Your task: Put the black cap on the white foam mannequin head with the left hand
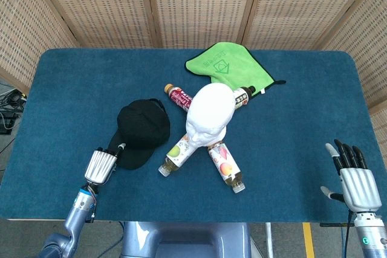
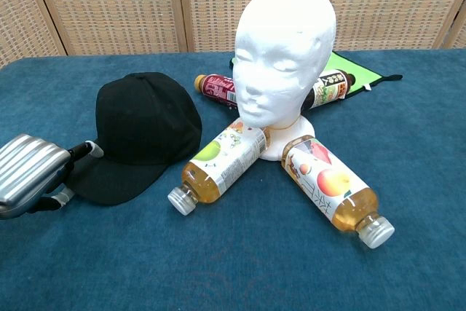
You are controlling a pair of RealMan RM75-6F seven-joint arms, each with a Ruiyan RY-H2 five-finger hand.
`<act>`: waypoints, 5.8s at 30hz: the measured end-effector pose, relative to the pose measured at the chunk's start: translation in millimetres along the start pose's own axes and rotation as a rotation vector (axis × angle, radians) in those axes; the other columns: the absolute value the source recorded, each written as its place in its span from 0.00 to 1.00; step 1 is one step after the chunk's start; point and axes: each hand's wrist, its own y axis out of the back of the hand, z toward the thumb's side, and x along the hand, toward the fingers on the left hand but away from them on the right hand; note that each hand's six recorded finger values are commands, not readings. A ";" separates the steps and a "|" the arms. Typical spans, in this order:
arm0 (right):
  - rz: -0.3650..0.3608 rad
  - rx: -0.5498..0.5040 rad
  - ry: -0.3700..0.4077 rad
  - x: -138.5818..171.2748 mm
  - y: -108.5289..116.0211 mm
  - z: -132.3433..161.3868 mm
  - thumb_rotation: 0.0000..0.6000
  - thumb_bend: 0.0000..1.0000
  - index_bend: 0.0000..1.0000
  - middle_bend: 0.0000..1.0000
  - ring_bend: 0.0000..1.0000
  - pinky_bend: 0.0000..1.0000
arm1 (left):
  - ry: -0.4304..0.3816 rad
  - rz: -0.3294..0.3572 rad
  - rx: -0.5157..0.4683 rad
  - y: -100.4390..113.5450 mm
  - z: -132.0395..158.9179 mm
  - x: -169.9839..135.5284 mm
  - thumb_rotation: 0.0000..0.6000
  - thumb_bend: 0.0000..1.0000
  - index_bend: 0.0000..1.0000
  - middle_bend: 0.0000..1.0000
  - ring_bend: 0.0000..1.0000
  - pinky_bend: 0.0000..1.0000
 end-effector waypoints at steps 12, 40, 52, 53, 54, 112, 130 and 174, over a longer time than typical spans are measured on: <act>-0.009 -0.004 -0.003 0.7 2.8 -0.9 1.00 0.05 0.13 0.00 0.00 0.00 | -0.038 0.077 0.115 13.4 -14.6 5.2 1.00 0.66 0.79 0.88 0.85 0.77; -0.022 -0.014 -0.002 1.4 6.1 -0.7 1.00 0.05 0.14 0.00 0.00 0.00 | -0.138 0.325 0.408 85.5 -84.7 20.7 1.00 0.71 0.81 0.88 0.86 0.77; -0.025 -0.020 0.000 1.4 6.9 -0.3 1.00 0.05 0.14 0.00 0.00 0.00 | -0.125 0.450 0.495 138.4 -121.7 42.0 1.00 0.71 0.81 0.88 0.86 0.77; -0.026 -0.020 0.001 1.5 7.0 -0.1 1.00 0.05 0.14 0.00 0.00 0.00 | -0.124 0.458 0.495 142.1 -123.2 43.3 1.00 0.71 0.81 0.88 0.86 0.77; -0.026 -0.020 0.002 1.5 7.1 0.1 1.00 0.05 0.14 0.00 0.00 0.00 | -0.124 0.466 0.493 145.8 -124.5 44.8 1.00 0.71 0.81 0.88 0.86 0.77; -0.064 -0.114 -0.041 1.8 26.9 -19.6 1.00 0.05 0.14 0.00 0.00 0.00 | -0.487 0.822 0.485 302.3 50.5 139.2 1.00 0.71 0.80 0.89 0.86 0.76; -0.071 -0.121 -0.041 2.6 29.4 -20.5 1.00 0.05 0.14 0.00 0.00 0.00 | -0.552 0.766 0.553 288.5 73.3 131.6 1.00 0.71 0.80 0.88 0.86 0.76; -0.069 -0.119 -0.035 3.1 28.1 -18.0 1.00 0.05 0.14 0.00 0.00 0.00 | -0.557 0.665 0.537 257.5 80.3 121.3 1.00 0.39 0.48 0.88 0.86 0.74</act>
